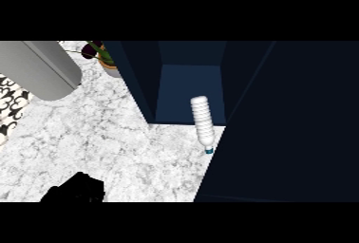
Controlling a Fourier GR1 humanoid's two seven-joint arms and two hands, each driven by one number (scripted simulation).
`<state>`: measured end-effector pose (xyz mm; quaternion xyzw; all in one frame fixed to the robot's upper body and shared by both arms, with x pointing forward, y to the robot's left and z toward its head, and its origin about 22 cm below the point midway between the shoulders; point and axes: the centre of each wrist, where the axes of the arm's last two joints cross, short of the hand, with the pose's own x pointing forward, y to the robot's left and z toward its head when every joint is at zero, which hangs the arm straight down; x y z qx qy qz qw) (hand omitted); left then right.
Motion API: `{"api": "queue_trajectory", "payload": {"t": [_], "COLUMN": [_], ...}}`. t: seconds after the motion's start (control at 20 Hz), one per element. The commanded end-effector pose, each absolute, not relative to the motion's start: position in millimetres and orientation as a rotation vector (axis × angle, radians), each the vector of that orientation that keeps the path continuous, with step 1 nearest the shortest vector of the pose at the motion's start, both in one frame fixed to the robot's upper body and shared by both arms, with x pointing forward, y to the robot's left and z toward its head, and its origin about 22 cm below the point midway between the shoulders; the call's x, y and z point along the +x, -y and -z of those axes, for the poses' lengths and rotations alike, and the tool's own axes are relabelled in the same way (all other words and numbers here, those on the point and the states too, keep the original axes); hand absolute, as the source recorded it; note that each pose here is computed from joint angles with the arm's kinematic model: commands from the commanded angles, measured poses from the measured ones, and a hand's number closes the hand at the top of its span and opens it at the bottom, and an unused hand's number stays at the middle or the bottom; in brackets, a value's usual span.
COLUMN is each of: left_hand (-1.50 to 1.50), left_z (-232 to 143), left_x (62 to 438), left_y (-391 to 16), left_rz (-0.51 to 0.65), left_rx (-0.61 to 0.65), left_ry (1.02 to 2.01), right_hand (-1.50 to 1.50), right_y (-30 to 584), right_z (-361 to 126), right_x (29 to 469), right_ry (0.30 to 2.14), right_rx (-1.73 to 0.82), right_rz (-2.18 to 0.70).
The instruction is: Pick up the bottled water, place it into the cabinet and close the cabinet
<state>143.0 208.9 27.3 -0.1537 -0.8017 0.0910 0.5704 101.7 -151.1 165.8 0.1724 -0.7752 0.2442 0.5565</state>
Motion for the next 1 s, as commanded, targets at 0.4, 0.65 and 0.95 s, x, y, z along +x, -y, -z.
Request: {"api": "queue_trajectory", "payload": {"t": [0.4, 0.65, 0.95], "left_hand": [1.5, 1.5, 1.5], "left_z": [-44.8, -48.7, -39.7], "left_x": [81.5, 65.6, 61.4], "left_y": [-257.9, -275.5, -285.8], "left_rz": [-0.24, -0.25, -0.268], "left_rx": [-0.34, -0.317, -0.301], "left_ry": [1.896, 1.903, 1.899], "right_hand": [1.5, 1.5, 1.5], "right_y": [90.4, 59.6, 49.4], "right_z": [-211.6, -222.6, -238.6], "right_x": [121.8, 168.2, 231.1], "right_ry": [1.908, 1.873, 1.867], "right_rx": [0.547, 0.505, 0.46], "right_rz": [-0.503, -0.437, -0.421]}}
